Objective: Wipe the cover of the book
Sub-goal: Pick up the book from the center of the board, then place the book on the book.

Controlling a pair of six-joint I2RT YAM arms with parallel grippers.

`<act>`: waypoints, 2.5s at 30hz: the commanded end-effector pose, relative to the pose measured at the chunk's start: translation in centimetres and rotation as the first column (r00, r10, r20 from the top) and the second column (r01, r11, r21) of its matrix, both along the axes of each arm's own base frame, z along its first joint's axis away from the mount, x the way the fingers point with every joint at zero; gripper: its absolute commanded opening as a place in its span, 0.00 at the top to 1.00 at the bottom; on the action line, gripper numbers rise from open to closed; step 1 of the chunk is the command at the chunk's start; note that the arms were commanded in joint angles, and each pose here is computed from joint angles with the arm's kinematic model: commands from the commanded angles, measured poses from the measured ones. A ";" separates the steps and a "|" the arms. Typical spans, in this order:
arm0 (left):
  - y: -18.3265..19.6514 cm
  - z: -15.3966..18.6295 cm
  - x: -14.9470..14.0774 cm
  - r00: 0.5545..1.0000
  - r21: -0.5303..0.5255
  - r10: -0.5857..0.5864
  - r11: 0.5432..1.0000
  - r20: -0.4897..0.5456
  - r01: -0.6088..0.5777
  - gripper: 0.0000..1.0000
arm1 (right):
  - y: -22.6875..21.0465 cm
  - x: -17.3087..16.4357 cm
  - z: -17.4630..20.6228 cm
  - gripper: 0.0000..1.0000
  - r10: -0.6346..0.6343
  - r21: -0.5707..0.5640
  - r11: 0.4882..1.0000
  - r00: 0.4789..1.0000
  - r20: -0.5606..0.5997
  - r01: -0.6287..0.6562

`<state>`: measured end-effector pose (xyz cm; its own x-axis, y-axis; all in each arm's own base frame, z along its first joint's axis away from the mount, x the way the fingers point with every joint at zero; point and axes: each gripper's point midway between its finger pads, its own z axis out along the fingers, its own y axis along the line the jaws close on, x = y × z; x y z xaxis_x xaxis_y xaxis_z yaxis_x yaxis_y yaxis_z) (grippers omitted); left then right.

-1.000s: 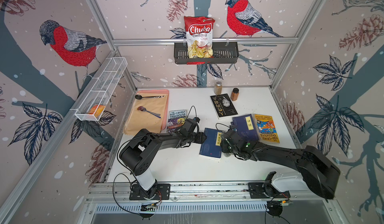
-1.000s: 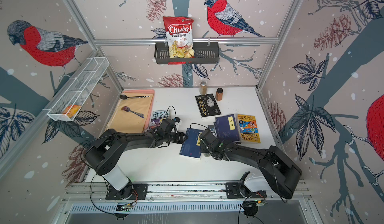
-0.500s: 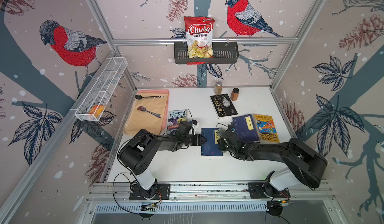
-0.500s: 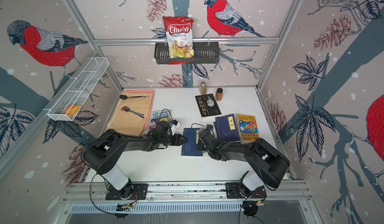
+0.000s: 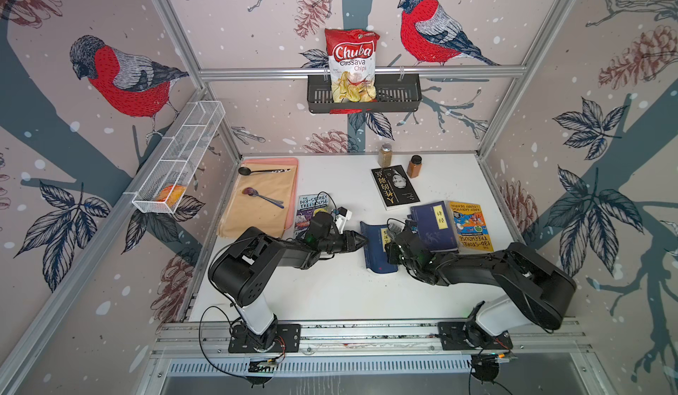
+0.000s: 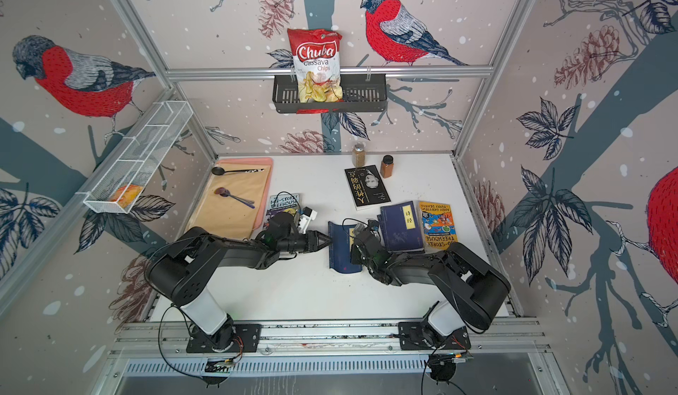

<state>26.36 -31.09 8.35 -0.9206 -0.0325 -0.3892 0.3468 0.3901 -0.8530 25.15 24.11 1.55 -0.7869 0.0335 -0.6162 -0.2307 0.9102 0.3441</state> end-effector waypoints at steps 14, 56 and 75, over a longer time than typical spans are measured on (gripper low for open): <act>1.2 -3.0 0.5 1.000 0.226 0.023 0.974 0.005 -0.023 0.95 | -0.7 -4.1 -2.5 0.64 0.088 -0.005 0.996 0.977 -0.194 -0.091; -20.4 4.0 8.5 0.999 -0.085 -0.029 0.996 0.042 0.032 1.00 | -13.6 2.4 15.9 0.20 -0.340 0.001 0.934 0.890 0.305 0.357; -19.2 -1.1 5.9 0.988 0.159 -0.139 0.979 0.069 0.127 0.52 | -14.7 5.8 16.2 0.19 -0.384 -0.024 0.911 0.868 0.313 0.412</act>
